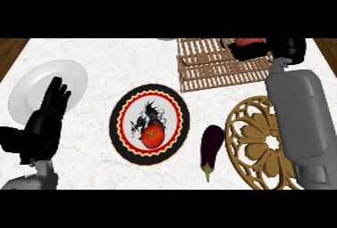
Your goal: Pick the bell pepper from the placemat and place it in the tiered shelf
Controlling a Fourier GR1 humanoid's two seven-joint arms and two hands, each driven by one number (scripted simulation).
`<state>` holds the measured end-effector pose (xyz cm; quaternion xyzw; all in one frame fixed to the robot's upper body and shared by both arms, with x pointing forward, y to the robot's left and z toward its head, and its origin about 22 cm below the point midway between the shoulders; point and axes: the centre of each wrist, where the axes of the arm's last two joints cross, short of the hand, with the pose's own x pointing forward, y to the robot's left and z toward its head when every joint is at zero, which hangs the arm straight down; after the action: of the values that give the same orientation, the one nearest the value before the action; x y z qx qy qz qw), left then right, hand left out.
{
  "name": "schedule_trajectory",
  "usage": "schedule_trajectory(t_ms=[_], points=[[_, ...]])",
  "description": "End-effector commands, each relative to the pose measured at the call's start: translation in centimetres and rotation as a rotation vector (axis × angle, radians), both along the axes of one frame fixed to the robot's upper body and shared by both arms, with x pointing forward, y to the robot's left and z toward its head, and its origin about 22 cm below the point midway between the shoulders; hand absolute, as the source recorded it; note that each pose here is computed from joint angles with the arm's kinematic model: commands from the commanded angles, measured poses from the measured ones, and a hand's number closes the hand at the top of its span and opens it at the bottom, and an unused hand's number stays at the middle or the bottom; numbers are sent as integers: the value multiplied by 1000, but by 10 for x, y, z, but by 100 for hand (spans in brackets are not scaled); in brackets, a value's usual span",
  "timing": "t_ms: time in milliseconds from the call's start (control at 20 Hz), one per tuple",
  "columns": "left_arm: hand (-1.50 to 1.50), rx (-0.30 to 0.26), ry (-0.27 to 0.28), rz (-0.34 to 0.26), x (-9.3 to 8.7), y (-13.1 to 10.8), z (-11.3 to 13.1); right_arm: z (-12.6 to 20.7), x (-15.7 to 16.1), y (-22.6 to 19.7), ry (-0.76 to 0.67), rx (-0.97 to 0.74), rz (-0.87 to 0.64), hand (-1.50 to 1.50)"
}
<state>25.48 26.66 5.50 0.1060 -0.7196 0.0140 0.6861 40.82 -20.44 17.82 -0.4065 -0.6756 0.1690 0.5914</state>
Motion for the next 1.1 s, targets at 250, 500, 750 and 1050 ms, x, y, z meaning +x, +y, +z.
schedule_trajectory(t_ms=[250,500,750,1050], points=[[0,-3,3,4,21,-6,13,-14,35,-15,50,187,4,-150],[0,-10,-4,-10,5,-16,-1,-18,50,-20,55,193,48,-150],[0,-13,0,5,5,9,10,-11,49,-28,-21,243,101,-150],[0,-1,0,18,4,-11,3,26,40,-21,-160,397,70,-150]])
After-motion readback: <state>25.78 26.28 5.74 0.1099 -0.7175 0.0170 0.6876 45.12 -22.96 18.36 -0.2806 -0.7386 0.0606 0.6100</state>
